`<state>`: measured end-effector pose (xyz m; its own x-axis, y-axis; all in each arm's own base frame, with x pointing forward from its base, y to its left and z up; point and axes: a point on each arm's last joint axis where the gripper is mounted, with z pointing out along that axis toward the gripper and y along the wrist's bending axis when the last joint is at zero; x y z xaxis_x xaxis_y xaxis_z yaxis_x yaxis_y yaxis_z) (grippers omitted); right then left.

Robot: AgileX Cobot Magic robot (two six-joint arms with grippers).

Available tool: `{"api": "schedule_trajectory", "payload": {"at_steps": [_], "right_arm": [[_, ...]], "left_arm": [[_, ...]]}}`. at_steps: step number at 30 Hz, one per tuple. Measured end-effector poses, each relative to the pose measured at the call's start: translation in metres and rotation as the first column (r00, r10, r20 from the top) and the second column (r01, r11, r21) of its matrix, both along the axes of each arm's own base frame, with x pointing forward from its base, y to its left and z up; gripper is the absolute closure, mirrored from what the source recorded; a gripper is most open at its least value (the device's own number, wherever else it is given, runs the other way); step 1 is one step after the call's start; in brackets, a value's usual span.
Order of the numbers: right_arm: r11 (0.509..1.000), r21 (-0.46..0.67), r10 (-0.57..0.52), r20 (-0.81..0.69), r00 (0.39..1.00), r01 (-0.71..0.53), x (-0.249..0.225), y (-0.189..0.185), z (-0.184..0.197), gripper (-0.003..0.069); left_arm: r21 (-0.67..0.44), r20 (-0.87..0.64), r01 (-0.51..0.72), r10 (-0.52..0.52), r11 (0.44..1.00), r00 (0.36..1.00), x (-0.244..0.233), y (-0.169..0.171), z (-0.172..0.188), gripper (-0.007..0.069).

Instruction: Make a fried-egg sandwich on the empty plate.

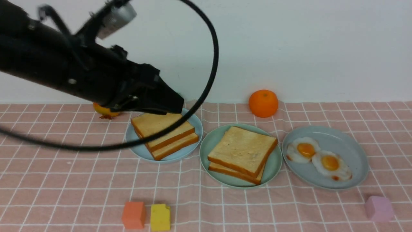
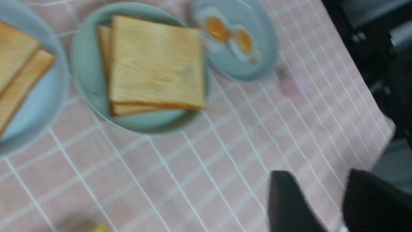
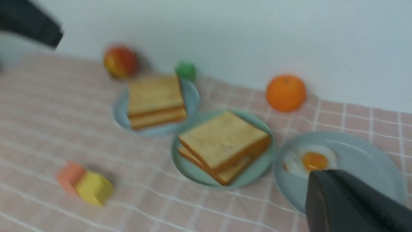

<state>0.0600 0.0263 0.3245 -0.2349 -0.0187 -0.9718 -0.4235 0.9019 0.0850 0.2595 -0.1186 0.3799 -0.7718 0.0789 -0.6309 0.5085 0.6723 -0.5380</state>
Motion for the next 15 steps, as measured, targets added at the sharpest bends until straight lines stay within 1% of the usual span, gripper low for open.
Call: {"api": "schedule_trajectory", "payload": {"at_steps": [1, 2, 3, 5, 6, 7, 9, 10, 11, 13, 14, 15], "right_arm": [[0.999, 0.044, -0.006, 0.009, 1.0, 0.006, -0.007, -0.005, -0.006, 0.0666], [0.998, 0.069, -0.009, 0.02, 1.0, 0.008, -0.012, -0.008, -0.011, 0.0666], [0.996, 0.094, -0.011, 0.035, 0.999, 0.008, -0.018, -0.012, -0.016, 0.0665], [0.993, 0.119, -0.013, 0.057, 0.998, 0.006, -0.024, -0.016, -0.025, 0.0664], [0.993, 0.121, -0.013, 0.059, 0.998, 0.006, -0.025, -0.016, -0.025, 0.0665], [0.991, 0.13, -0.015, 0.072, 0.997, 0.006, -0.029, -0.019, -0.032, 0.0665], [0.991, 0.136, -0.016, 0.083, 0.996, 0.004, -0.032, -0.021, -0.041, 0.0665], [0.991, 0.137, -0.016, 0.083, 0.996, 0.004, -0.032, -0.021, -0.042, 0.0665], [0.991, 0.134, -0.016, 0.08, 0.997, 0.005, -0.032, -0.021, -0.048, 0.0663], [0.992, 0.126, -0.015, 0.066, 0.998, 0.006, -0.031, -0.02, -0.056, 0.0662], [0.992, 0.124, -0.015, 0.063, 0.998, 0.007, -0.03, -0.02, -0.057, 0.0662], [0.993, 0.114, -0.015, 0.05, 0.999, 0.009, -0.029, -0.019, -0.062, 0.0661]], "left_arm": [[0.009, 0.016, 0.005, -0.005, 1.0, 1.0, -0.017, 0.004, 0.012, 0.0435], [0.012, 0.023, 0.002, -0.003, 1.0, 1.0, -0.027, 0.007, 0.018, 0.047], [0.032, 0.035, -0.013, 0.011, 0.999, 0.999, -0.042, 0.012, 0.024, 0.052], [0.054, 0.035, -0.051, 0.049, 0.997, 0.998, -0.067, 0.021, 0.031, 0.0591], [0.065, 0.036, -0.059, 0.056, 0.996, 0.998, -0.07, 0.023, 0.03, 0.0591], [0.088, 0.023, -0.109, 0.108, 0.99, 0.994, -0.09, 0.031, 0.031, 0.0613], [0.12, 0.0, -0.213, 0.214, 0.97, 0.977, -0.121, 0.046, 0.026, 0.0613], [0.122, 0.001, -0.221, 0.223, 0.967, 0.975, -0.124, 0.047, 0.026, 0.0613], [0.129, -0.01, -0.305, 0.309, 0.944, 0.951, -0.145, 0.058, 0.019, 0.0613], [0.124, -0.022, -0.392, 0.397, 0.912, 0.917, -0.17, 0.069, 0.009, 0.0613], [0.118, -0.027, -0.404, 0.41, 0.907, 0.912, -0.174, 0.07, 0.007, 0.0613], [0.112, -0.03, -0.441, 0.446, 0.891, 0.894, -0.188, 0.075, -0.002, 0.0613]]}}
